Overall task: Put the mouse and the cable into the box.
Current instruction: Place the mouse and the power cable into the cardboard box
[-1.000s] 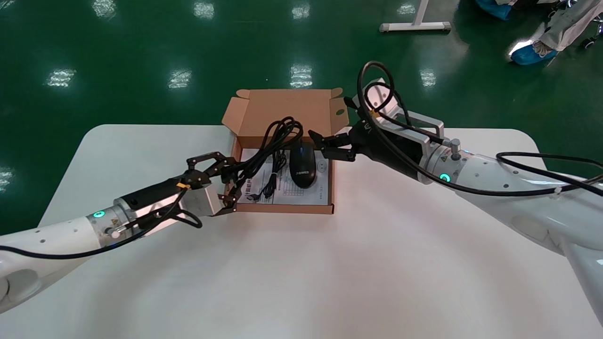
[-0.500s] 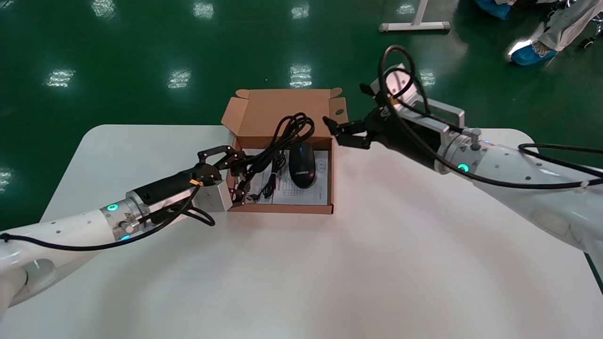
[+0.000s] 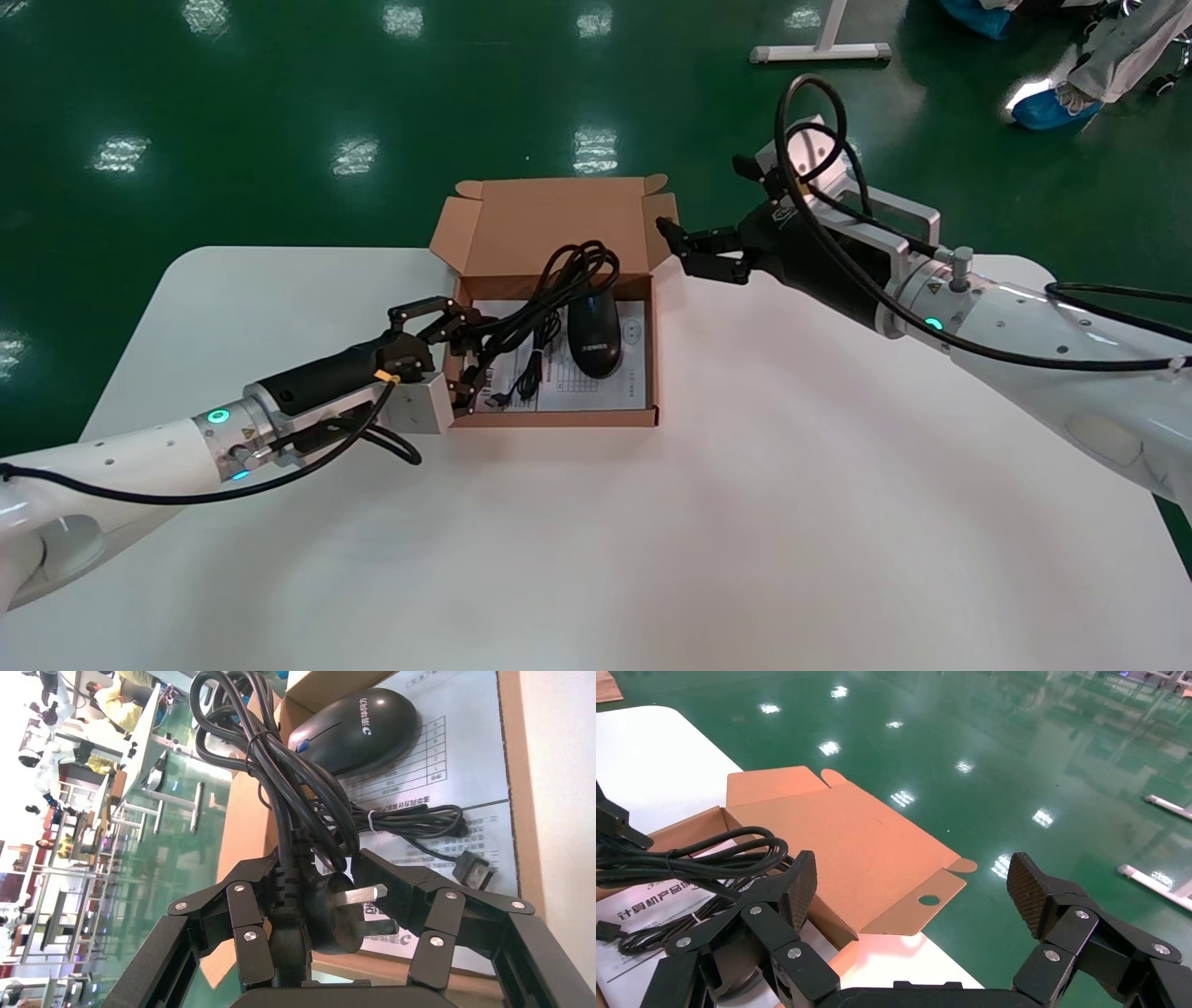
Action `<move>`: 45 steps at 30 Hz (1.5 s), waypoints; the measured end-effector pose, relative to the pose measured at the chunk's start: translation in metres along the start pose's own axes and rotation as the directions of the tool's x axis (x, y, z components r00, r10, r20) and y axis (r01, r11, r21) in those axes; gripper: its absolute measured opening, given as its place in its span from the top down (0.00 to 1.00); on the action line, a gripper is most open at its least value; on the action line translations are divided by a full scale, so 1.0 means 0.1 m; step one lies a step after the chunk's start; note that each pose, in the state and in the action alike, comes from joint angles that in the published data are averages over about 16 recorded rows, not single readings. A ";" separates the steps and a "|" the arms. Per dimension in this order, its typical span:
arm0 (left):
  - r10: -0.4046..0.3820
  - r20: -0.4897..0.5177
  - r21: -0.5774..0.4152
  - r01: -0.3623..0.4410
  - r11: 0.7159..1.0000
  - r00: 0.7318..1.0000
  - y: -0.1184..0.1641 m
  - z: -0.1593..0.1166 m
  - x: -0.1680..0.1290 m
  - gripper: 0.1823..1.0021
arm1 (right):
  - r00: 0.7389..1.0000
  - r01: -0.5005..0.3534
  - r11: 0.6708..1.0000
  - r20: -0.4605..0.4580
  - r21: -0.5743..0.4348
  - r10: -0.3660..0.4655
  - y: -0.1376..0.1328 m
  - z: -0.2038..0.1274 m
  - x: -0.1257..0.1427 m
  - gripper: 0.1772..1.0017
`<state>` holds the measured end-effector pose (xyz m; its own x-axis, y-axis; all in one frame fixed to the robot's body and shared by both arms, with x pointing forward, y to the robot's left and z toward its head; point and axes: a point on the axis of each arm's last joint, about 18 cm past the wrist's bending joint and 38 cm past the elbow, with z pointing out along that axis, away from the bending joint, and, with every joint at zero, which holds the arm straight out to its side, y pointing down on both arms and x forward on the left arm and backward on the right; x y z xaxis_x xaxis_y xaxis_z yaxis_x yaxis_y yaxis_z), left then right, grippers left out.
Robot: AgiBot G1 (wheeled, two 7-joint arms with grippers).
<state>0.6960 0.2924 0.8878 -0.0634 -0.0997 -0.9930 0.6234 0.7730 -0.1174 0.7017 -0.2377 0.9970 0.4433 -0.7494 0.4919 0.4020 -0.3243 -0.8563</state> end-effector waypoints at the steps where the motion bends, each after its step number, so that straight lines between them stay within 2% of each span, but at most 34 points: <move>1: 0.002 -0.002 -0.001 -0.002 1.000 1.000 0.00 0.00 0.00 0.81 | 1.000 0.000 1.000 0.000 0.000 0.000 0.00 0.00 0.00 0.00; 14: 0.010 -0.015 -0.013 -0.011 1.000 1.000 0.02 0.01 0.02 0.77 | 1.000 -0.001 1.000 -0.002 0.000 0.001 0.00 0.00 0.00 0.00; 20: 0.010 -0.013 -0.012 -0.010 1.000 1.000 0.02 0.01 0.02 0.71 | 1.000 0.000 1.000 -0.001 0.000 0.000 0.00 0.00 0.00 0.00; 27: -0.001 -0.001 -0.006 0.001 1.000 1.000 0.01 0.00 -0.01 0.57 | 1.000 0.000 1.000 0.000 0.000 0.000 0.00 0.00 0.00 0.00; 34: -0.044 0.059 0.022 0.042 0.999 0.997 -0.02 -0.07 -0.20 0.39 | 1.000 0.000 1.000 0.000 -0.001 0.000 0.00 0.00 0.00 0.00; 45: -0.156 0.197 0.082 0.142 0.986 0.968 -0.06 -0.28 -0.60 0.15 | 1.000 -0.005 1.000 -0.014 0.028 0.006 -0.07 0.00 0.02 0.00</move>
<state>0.6745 0.3116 0.9477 -0.0049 -0.3402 -0.9403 0.6699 0.6971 -0.2557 0.6997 -0.2367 1.0041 0.4340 -0.7593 0.4848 0.4217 -0.3043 -0.8542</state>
